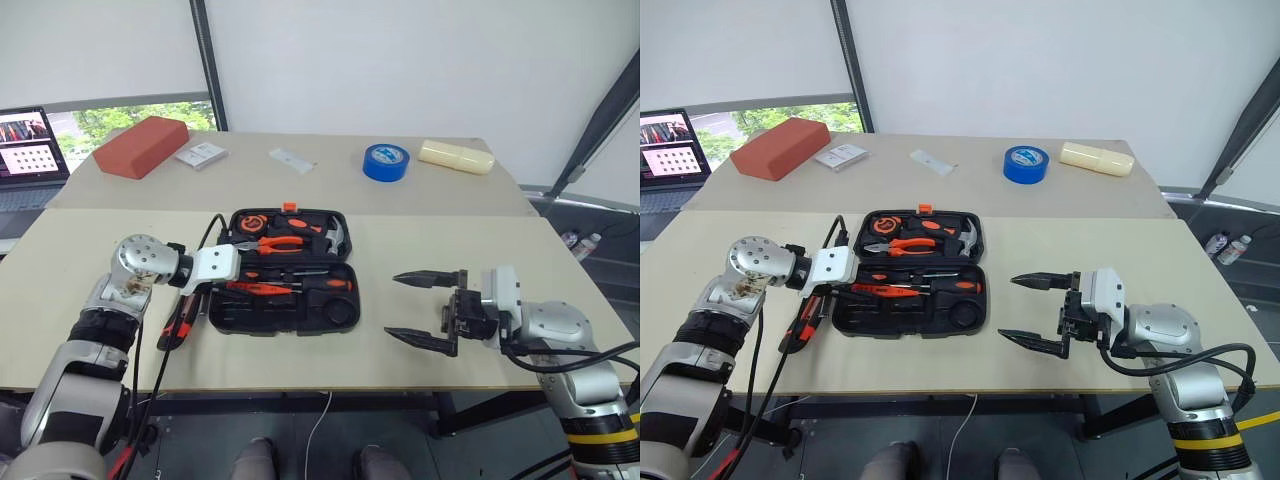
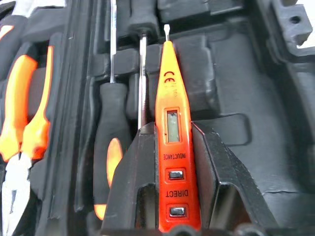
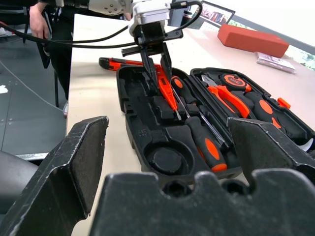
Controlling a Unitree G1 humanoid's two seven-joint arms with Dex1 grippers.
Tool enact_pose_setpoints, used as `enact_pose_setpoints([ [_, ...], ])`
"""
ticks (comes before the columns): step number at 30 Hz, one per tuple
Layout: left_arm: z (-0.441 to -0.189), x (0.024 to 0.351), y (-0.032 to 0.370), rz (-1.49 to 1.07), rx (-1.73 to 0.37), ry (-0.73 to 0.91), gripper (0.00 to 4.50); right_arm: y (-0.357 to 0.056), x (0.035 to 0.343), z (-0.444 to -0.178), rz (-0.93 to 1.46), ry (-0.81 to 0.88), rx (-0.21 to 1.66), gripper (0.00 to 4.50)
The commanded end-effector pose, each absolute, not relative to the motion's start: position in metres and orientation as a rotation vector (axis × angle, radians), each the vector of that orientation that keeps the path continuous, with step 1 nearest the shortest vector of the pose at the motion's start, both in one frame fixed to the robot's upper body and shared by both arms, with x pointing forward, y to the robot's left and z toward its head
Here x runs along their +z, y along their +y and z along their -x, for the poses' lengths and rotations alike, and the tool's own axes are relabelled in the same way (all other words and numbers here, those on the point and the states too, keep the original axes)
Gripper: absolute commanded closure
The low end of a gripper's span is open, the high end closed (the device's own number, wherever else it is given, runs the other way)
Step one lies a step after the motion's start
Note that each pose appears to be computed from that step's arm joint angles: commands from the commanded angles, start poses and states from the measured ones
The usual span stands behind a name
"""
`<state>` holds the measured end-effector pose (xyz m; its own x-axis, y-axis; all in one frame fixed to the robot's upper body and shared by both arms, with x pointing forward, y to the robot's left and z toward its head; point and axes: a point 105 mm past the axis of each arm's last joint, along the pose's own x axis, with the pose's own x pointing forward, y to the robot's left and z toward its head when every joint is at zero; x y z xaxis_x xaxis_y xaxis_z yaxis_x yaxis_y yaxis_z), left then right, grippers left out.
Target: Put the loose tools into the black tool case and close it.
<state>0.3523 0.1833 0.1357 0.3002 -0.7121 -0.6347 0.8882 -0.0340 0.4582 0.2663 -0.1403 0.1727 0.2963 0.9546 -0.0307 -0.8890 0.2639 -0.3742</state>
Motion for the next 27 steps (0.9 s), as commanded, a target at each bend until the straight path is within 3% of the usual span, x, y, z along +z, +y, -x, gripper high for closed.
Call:
enact_pose_setpoints([
  [1,-0.342,0.114,0.199,-0.998,-1.316,0.373,4.01,-0.143,0.182,-0.264,0.378,-0.25,1.245,0.0],
  [12,-0.344,0.102,0.214,-1.036,-1.237,0.467,4.01,-0.14,0.181,-0.266,0.371,-0.248,1.259,0.0],
  [21,-0.348,0.107,0.197,-1.04,-1.25,0.443,4.01,-0.137,0.181,-0.266,0.357,-0.25,1.263,0.0],
  [27,-0.35,0.11,0.194,-1.067,-1.189,0.532,4.01,-0.134,0.182,-0.268,0.346,-0.258,1.264,0.0],
])
